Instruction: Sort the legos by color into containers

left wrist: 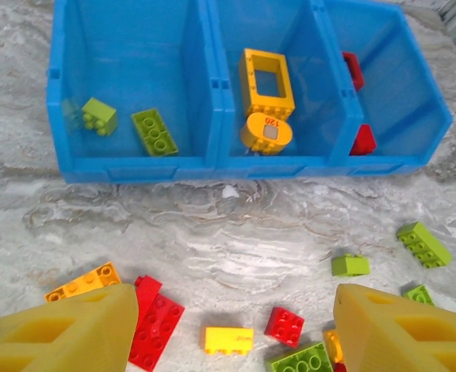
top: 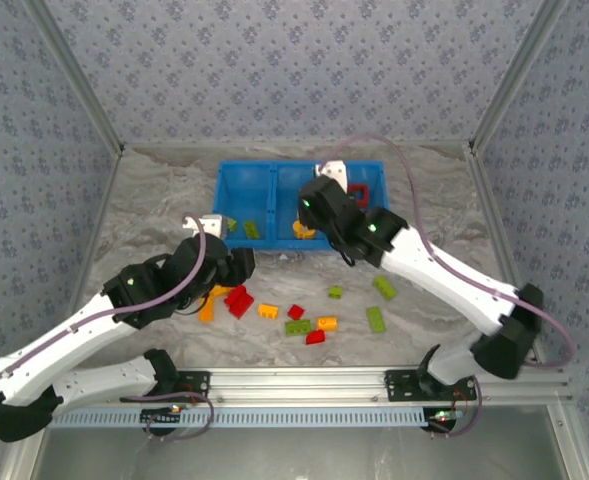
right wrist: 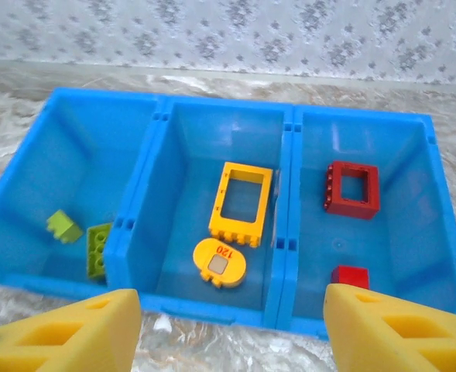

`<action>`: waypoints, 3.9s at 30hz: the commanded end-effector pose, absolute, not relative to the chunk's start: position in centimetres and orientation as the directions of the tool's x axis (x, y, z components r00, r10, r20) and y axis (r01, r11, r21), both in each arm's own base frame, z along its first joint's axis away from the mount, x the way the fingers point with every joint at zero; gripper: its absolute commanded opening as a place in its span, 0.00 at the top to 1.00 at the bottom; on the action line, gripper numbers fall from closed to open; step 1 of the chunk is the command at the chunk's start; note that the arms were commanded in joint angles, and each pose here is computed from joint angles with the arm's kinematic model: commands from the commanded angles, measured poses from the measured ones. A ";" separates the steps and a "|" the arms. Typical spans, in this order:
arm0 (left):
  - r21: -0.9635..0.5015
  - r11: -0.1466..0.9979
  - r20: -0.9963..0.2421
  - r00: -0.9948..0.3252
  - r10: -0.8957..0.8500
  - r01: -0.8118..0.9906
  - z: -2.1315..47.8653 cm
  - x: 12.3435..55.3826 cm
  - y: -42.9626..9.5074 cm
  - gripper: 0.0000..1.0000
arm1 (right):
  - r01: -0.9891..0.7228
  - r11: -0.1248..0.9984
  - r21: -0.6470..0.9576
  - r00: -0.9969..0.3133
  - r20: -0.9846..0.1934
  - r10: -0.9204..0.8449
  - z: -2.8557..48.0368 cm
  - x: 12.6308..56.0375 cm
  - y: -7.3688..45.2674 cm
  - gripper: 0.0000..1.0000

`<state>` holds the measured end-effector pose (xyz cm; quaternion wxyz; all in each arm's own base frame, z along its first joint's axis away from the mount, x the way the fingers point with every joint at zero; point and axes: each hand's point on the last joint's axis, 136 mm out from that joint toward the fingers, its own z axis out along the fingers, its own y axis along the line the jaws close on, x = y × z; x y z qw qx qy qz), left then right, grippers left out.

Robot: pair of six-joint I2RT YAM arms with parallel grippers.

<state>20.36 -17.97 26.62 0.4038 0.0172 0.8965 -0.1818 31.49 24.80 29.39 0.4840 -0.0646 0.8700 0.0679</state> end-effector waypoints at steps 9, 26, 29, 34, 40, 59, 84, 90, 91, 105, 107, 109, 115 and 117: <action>-0.299 0.950 -0.570 -0.816 -0.100 0.093 21.6 18.1 -16.6 0.34 | -0.603 0.753 0.263 -0.519 -0.846 -0.120 25.4 19.1 27.3 0.36; -0.167 0.621 -0.411 -0.627 0.662 0.766 10.8 10.9 -29.3 0.38 | -0.527 0.767 0.366 -0.685 -0.718 -0.128 19.6 10.7 21.5 0.34; -0.144 0.577 -0.379 -0.583 0.719 0.804 9.5 10.8 -29.9 0.35 | -0.502 0.769 0.396 -0.689 -0.720 -0.079 20.1 10.5 19.9 0.32; -0.106 0.508 -0.354 -0.510 0.784 0.854 8.1 10.9 -30.6 0.31 | -0.455 0.768 0.451 -0.680 -0.733 0.028 20.9 11.0 17.3 0.30; -0.063 0.449 -0.308 -0.446 0.840 0.891 6.3 11.1 -30.9 0.30 | -0.447 0.755 0.479 -0.674 -0.736 0.068 21.1 11.0 16.7 0.28; -0.004 0.430 -0.257 -0.416 0.872 0.903 3.1 12.1 -31.2 0.40 | -0.449 0.747 0.490 -0.679 -0.731 0.071 21.1 11.0 17.2 0.27; -0.056 0.548 -0.447 -0.511 0.734 0.835 10.7 13.6 -30.6 0.83 | -0.475 0.746 0.467 -0.661 -0.749 0.047 22.1 11.7 18.9 0.27; -0.111 0.692 -0.563 -0.619 0.547 0.713 17.0 18.3 -27.0 0.82 | -0.496 0.747 0.442 -0.637 -0.770 0.032 23.9 13.1 20.8 0.28; -0.128 0.720 -0.581 -0.640 0.502 0.682 18.0 19.5 -26.3 0.81 | -0.505 0.744 0.438 -0.633 -0.774 0.026 24.2 13.5 21.5 0.28; -0.418 0.891 -0.414 -0.910 -0.010 0.180 15.6 35.0 -20.4 0.80 | -0.520 0.802 0.293 -0.541 -0.840 -0.045 26.8 21.2 32.2 0.28; -0.446 0.885 -0.382 -0.923 -0.050 0.136 14.8 36.8 -20.5 0.80 | -0.530 0.799 0.284 -0.522 -0.852 -0.043 26.7 21.8 33.3 0.28; -0.456 0.883 -0.356 -0.932 -0.066 0.112 13.8 38.3 -20.8 0.80 | -0.549 0.789 0.276 -0.504 -0.863 -0.049 26.6 22.0 34.4 0.28; -0.481 0.875 -0.299 -0.949 -0.100 0.059 10.7 41.3 -21.3 0.80 | -0.554 0.791 0.261 -0.503 -0.861 -0.069 25.6 22.3 35.9 0.28; -0.508 0.861 -0.279 -0.952 -0.127 0.034 10.0 41.9 -21.5 0.79 | -0.553 0.790 0.265 -0.508 -0.859 -0.068 25.3 22.2 35.9 0.28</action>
